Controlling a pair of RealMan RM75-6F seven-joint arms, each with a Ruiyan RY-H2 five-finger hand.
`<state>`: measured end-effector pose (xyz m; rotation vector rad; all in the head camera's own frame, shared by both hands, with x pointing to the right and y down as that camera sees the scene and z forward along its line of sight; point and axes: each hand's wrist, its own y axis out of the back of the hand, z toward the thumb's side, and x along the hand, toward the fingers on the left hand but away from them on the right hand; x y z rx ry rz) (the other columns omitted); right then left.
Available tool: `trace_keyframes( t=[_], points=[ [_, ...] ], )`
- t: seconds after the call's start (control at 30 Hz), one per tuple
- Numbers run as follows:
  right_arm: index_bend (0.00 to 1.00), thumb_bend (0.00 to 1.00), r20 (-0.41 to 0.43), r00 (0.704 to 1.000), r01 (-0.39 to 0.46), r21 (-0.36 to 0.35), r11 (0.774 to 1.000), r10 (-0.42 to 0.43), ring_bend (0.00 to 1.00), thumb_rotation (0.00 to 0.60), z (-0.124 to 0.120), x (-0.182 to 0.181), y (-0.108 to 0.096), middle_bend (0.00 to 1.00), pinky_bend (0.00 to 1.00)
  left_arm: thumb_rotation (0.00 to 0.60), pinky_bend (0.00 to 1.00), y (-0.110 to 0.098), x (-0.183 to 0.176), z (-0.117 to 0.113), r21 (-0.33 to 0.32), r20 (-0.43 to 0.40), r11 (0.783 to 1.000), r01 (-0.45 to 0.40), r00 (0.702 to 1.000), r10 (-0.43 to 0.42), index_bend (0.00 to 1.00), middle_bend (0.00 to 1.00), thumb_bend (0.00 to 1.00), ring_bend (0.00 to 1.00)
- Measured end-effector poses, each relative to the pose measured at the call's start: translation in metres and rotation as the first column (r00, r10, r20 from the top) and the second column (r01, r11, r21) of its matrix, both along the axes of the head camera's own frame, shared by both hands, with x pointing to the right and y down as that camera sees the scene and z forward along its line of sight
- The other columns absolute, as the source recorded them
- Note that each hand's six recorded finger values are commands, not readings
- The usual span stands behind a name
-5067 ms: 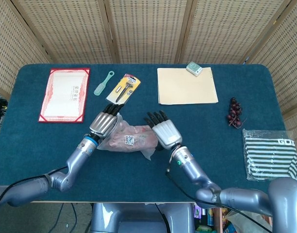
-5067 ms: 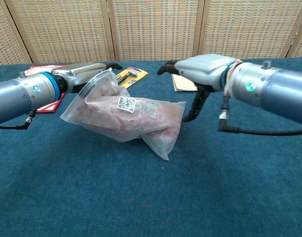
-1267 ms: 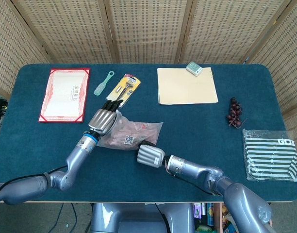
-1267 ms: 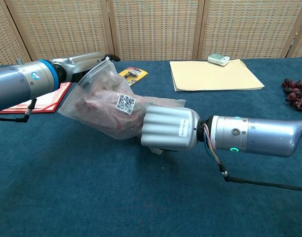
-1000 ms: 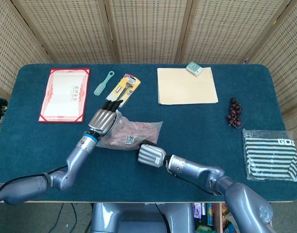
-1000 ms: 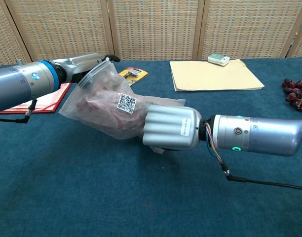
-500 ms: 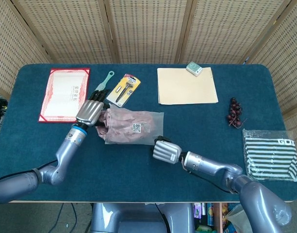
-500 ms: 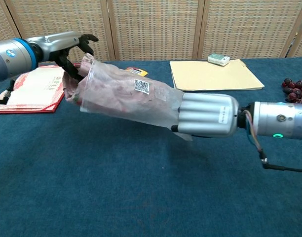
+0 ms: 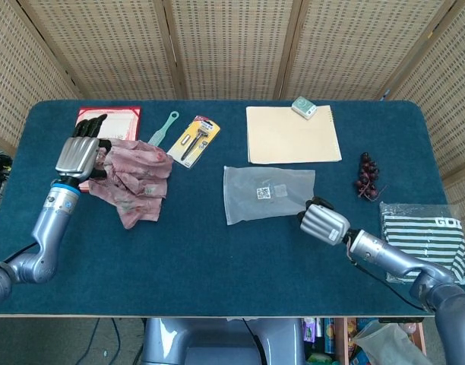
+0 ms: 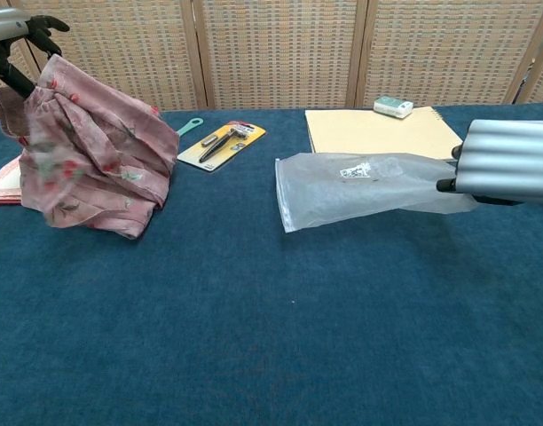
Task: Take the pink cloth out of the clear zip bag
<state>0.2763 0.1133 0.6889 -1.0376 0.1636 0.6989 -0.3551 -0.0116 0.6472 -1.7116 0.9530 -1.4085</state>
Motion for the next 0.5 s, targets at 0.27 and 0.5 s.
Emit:
trace_keyframes(
  t=[0.27, 0.5],
  points=[
    [0.75, 0.89, -0.012, 0.999, -0.032, 0.016, 0.999, 0.032, 0.71, 0.600, -0.003, 0.016, 0.000, 0.84, 0.86, 0.600, 0.00, 0.006, -0.018, 0.007, -0.014, 0.004, 1.000, 0.021, 1.000, -0.021, 0.62, 0.00, 0.47, 0.00],
    [0.17, 0.18, 0.014, 0.997, -0.071, 0.020, 0.997, 0.071, 0.25, 0.600, -0.007, 0.021, 0.000, 0.27, 0.25, 0.600, 0.00, 0.011, -0.029, 0.006, -0.027, 0.030, 0.999, 0.020, 0.999, -0.020, 0.00, 0.00, 0.13, 0.00]
  ],
)
